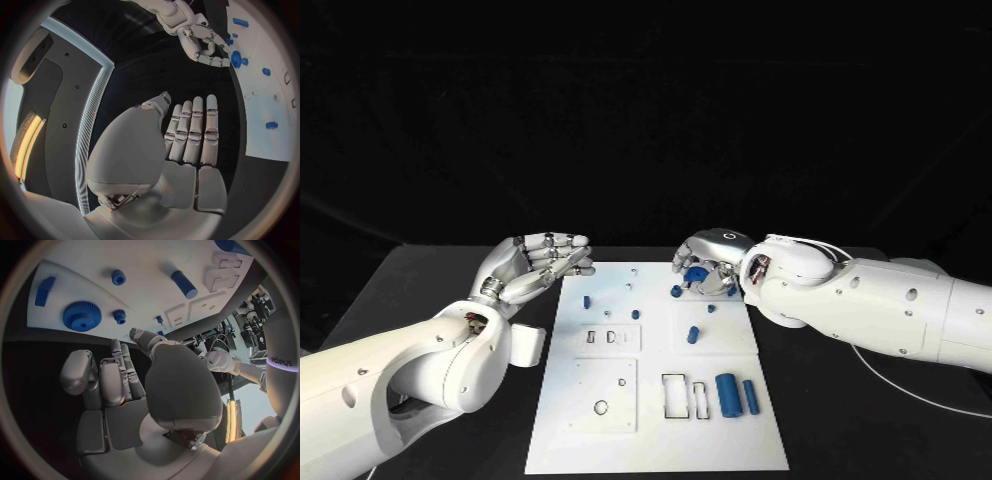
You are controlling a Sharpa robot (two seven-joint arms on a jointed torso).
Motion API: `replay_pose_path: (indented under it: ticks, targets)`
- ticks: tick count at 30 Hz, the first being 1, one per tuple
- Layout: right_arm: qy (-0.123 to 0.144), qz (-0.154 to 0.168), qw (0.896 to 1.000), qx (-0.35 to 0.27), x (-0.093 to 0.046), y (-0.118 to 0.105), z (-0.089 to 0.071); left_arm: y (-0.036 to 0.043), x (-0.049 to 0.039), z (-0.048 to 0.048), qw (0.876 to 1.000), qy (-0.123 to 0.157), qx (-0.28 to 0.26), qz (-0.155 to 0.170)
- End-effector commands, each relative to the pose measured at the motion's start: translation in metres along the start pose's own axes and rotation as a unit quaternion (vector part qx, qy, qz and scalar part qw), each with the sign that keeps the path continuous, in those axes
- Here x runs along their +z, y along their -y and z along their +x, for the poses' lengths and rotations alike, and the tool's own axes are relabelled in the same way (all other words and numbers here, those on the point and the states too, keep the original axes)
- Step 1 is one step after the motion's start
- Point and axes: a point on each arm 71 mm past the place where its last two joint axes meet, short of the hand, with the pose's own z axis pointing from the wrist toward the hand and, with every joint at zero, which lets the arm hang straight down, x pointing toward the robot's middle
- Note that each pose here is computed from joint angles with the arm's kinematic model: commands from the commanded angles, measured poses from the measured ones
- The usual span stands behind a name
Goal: Assemble the parts on the task board
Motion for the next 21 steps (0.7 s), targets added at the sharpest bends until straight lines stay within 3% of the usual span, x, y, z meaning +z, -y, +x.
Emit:
replay_pose_path:
  ticks: [1, 21]
  targets:
    - [-0.023, 0.014, 0.999, -0.041, 0.001, 0.0018, 0.0033, 0.0032, 0.0004, 0.003, 1.0, -0.013, -0.011, 0.002]
    - [-0.031, 0.013, 0.998, -0.046, 0.0064, -0.0006, 0.0071, 0.007, 0.0011, 0.0006, 1.0, -0.009, -0.013, 0.003]
